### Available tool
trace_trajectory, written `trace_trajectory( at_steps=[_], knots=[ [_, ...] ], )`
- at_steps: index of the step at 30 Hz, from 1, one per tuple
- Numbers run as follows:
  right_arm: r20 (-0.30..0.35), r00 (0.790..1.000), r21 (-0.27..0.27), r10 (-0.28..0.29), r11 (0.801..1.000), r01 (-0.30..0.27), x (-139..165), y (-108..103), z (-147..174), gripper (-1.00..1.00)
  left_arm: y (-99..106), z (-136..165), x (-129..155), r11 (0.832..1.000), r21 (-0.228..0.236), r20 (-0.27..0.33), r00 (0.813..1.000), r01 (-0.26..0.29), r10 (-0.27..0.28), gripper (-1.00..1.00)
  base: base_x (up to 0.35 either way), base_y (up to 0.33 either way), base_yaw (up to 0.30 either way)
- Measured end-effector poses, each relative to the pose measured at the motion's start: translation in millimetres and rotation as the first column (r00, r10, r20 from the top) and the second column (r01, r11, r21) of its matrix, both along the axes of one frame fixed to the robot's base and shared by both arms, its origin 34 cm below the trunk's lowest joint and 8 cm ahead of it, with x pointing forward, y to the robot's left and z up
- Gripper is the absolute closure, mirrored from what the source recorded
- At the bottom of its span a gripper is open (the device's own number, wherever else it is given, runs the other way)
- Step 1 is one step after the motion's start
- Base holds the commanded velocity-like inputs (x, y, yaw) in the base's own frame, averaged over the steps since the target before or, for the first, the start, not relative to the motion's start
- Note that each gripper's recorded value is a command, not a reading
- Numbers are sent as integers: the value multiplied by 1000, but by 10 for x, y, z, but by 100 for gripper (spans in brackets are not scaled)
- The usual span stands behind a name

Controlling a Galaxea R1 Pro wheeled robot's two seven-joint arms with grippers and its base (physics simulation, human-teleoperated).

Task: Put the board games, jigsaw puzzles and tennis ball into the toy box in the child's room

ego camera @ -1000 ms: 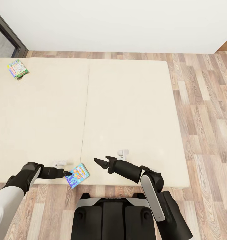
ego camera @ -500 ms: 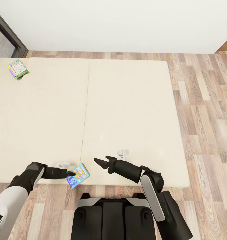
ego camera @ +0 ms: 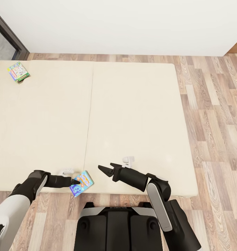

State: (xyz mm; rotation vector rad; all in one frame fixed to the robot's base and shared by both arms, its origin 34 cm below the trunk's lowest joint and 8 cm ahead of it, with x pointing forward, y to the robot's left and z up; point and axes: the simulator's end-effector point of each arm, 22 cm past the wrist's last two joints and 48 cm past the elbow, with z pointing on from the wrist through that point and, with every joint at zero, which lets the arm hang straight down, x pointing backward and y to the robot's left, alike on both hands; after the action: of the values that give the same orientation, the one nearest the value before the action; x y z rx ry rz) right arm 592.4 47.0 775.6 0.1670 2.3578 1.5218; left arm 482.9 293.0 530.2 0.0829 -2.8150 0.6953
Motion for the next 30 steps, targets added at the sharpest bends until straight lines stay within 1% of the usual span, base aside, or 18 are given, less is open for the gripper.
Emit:
trace_trajectory(
  at_steps=[10,13,15,18,25,30],
  knots=[
    [0,1000,-1,0,1000,0,-1,1,-1,-100,-13,8,8,1000,-8,2,1000,-3,3,-100,0,0,0],
    [0,1000,-1,0,1000,0,-1,1,-2,-100,-61,33,14,999,-32,2,1000,-9,9,-100,0,-2,0],
    [0,1000,-2,1,1000,-1,-2,2,-2,-100,-132,74,21,998,-68,1,1000,-17,18,-100,0,-35,0],
    [1,1000,-2,1,1000,-1,-2,2,-2,-100,-177,101,26,996,-91,0,1000,-22,23,-100,0,-88,0],
    [1,1000,-2,1,1000,-1,-1,2,-2,-100,-206,119,33,994,-106,0,1000,-26,26,-100,0,-217,0],
    [1,1000,-2,1,1000,-1,-1,3,-2,-100,-208,120,31,994,-107,1,1000,-26,26,-100,0,-68,0]
  ],
)
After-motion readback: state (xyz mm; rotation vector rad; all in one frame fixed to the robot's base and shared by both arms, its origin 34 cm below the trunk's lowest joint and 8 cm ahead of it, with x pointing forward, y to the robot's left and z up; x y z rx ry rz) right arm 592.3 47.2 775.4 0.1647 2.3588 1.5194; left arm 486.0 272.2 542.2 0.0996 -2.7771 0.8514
